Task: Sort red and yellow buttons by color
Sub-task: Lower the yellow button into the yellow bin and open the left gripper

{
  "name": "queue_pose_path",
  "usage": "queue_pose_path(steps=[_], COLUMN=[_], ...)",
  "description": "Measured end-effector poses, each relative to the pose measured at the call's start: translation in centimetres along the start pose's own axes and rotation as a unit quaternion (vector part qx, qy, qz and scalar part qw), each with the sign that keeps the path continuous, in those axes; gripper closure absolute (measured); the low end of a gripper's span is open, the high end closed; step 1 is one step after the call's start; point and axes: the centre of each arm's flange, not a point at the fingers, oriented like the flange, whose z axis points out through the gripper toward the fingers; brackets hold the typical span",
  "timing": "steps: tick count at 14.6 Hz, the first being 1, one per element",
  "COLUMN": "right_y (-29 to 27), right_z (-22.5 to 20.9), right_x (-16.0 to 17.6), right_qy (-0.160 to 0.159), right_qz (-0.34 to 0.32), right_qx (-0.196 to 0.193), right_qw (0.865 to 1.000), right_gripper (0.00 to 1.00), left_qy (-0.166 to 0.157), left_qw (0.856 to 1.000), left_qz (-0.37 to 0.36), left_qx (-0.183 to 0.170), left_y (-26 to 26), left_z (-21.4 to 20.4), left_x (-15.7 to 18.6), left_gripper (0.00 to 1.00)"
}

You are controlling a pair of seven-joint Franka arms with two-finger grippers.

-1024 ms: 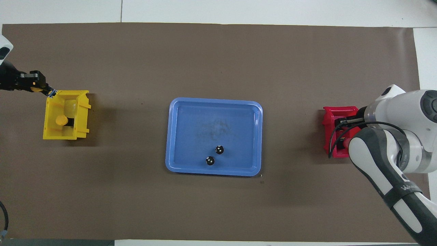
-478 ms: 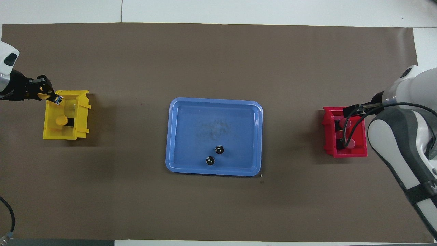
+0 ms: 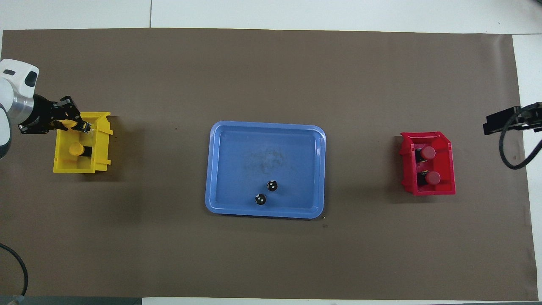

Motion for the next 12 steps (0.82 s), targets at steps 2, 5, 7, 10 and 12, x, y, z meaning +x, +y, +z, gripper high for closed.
queue_pose_path(steps=[2, 5, 7, 10, 12], right_y=[1.2, 1.4, 1.0, 1.0, 1.6], right_z=[-1.4, -2.1, -2.0, -1.9, -2.4], right_x=[-0.6, -1.1, -0.9, -0.7, -1.0], right_qy=[-0.002, -0.014, -0.019, -0.02, -0.016], right_qz=[0.011, 0.014, 0.009, 0.009, 0.016], right_qx=[0.001, 0.0, -0.002, -0.006, -0.008], right_qw=[1.0, 1.0, 1.0, 1.0, 1.0], right_gripper=[0.0, 0.0, 0.0, 0.0, 0.0], left_qy=[0.002, 0.007, 0.011, 0.011, 0.011], left_qw=[1.0, 1.0, 1.0, 1.0, 1.0], left_qz=[-0.001, -0.007, -0.01, -0.011, -0.013], left_qx=[-0.001, -0.009, -0.015, -0.014, -0.014], left_y=[-0.2, -0.3, -0.2, -0.2, -0.4], left_z=[1.1, 2.1, 2.4, 3.1, 3.2], left_x=[-0.3, -0.5, -0.4, -0.2, -0.2], left_gripper=[0.59, 0.59, 0.59, 0.59, 0.59])
